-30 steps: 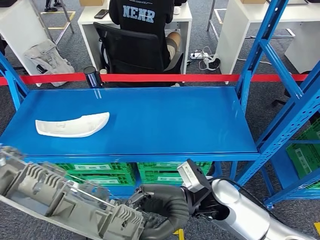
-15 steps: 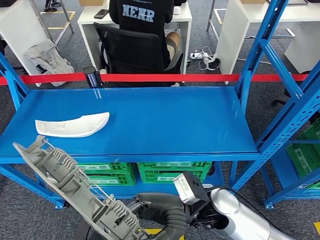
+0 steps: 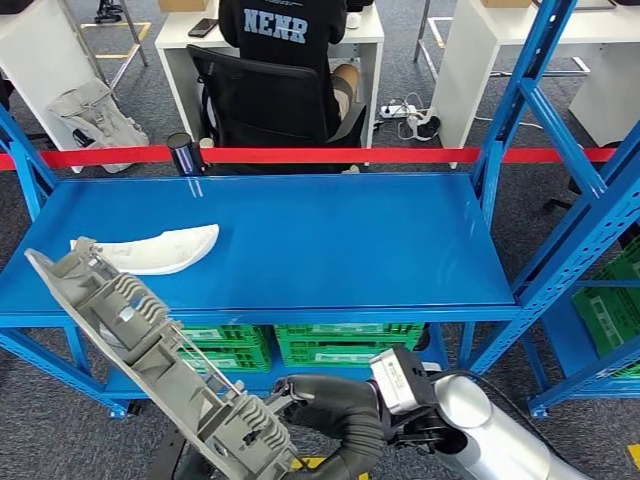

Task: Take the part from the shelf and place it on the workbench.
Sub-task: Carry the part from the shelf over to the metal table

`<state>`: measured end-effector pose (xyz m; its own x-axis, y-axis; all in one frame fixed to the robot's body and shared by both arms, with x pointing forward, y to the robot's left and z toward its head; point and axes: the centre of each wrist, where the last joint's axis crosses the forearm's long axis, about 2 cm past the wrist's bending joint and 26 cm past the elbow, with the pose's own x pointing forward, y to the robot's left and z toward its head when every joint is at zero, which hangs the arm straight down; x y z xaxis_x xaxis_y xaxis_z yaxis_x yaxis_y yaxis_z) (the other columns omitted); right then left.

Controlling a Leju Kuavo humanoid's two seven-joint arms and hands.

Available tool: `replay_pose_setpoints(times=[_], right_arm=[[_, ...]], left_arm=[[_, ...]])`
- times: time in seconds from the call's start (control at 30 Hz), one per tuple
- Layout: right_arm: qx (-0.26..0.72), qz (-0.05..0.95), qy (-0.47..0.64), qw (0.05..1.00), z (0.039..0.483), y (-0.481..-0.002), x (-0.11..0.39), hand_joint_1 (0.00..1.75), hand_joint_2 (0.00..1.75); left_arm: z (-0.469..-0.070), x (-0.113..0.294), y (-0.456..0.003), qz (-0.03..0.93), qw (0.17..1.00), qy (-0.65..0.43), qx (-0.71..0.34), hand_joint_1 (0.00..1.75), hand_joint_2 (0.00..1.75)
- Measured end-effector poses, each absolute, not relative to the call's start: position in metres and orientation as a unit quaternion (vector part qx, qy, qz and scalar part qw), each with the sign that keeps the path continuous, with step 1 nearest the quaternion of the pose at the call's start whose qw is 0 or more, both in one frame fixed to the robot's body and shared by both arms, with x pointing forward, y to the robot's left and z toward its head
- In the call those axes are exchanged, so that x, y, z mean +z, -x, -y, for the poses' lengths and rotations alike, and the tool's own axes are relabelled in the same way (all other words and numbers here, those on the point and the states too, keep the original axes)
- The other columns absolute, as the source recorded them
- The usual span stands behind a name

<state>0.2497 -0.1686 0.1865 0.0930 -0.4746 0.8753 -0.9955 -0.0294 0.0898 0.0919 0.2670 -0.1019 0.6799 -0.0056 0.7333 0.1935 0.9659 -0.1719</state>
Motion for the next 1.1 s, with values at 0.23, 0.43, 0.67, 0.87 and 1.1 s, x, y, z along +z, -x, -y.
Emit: replay_pose_setpoints(times=[0.23, 0.43, 0.67, 0.87, 1.1], right_arm=[[0.342, 0.605, -0.610, 0.381, 0.175, -0.249, 0.192, 1.75, 1.75], [0.339, 0.620, -0.600, 0.376, 0.178, -0.248, 0.195, 1.75, 1.75], [0.340, 0.630, -0.589, 0.374, 0.180, -0.245, 0.194, 1.75, 1.75], [0.340, 0.630, -0.589, 0.375, 0.180, -0.244, 0.193, 1.75, 1.75], [0.340, 0.630, -0.590, 0.374, 0.180, -0.243, 0.193, 1.75, 1.75]], left_arm=[[-0.268, -0.102, -0.090, 0.395, 0.909, 0.118, -0.056, 0.00, 1.75], [-0.268, -0.103, -0.089, 0.395, 0.910, 0.116, -0.059, 0.00, 1.75], [-0.268, -0.103, -0.088, 0.393, 0.909, 0.123, -0.065, 0.00, 1.75], [-0.270, -0.103, -0.087, 0.391, 0.909, 0.127, -0.065, 0.00, 1.75], [-0.270, -0.103, -0.085, 0.389, 0.910, 0.128, -0.064, 0.00, 1.75]])
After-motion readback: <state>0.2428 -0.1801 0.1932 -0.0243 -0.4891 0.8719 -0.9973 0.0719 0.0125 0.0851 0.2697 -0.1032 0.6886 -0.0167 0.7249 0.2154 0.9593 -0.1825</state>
